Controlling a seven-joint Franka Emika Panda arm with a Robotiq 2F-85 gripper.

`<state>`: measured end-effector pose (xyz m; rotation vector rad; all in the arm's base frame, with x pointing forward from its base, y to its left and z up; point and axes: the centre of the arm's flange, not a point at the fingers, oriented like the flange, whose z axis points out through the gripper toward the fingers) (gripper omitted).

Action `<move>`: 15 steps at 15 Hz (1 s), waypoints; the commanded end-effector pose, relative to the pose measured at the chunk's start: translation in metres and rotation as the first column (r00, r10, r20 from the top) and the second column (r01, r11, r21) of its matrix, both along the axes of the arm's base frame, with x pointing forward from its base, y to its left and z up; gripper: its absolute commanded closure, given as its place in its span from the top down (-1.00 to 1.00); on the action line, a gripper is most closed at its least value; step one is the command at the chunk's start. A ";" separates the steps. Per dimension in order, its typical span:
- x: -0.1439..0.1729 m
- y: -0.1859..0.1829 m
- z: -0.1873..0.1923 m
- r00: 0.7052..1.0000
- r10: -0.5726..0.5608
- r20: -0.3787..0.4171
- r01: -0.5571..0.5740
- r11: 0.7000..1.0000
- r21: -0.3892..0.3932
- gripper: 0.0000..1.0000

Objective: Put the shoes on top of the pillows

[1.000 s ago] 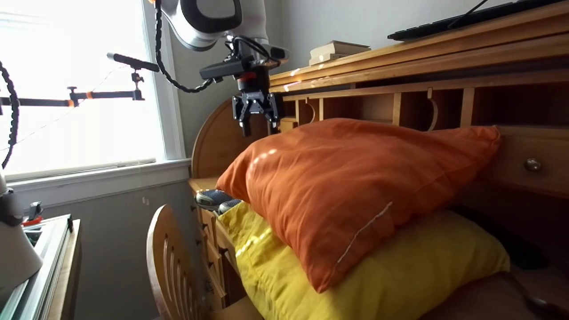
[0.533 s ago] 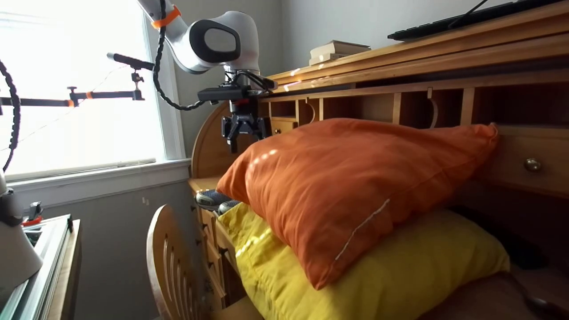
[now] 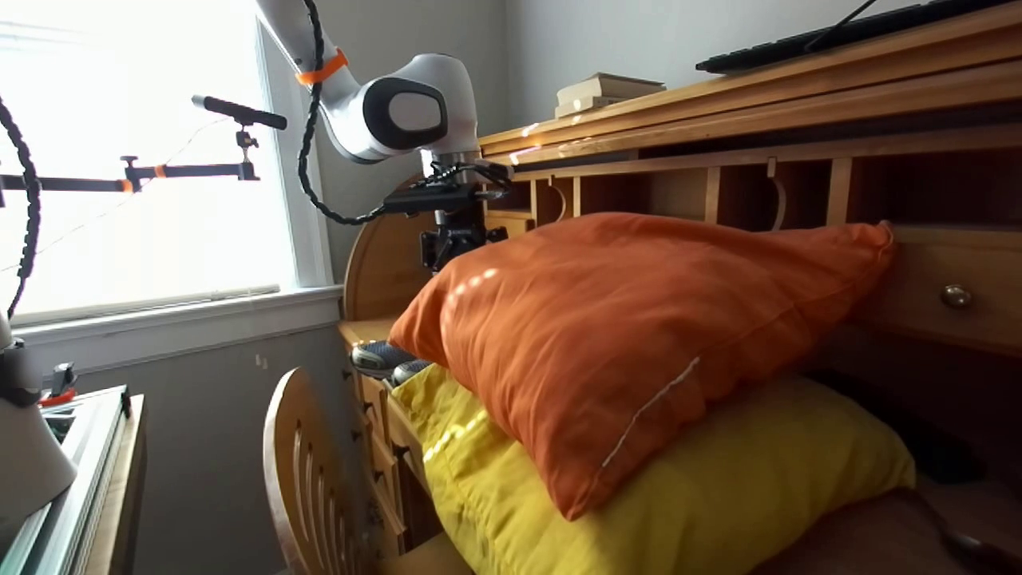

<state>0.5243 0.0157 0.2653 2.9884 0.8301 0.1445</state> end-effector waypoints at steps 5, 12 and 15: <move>0.018 -0.005 -0.038 0.994 -0.002 0.108 0.000 1.000 0.018 1.00; 0.023 -0.004 -0.056 0.989 -0.126 0.080 0.120 0.990 0.073 1.00; 0.025 -0.004 -0.059 0.982 -0.181 0.060 0.176 0.981 0.084 0.48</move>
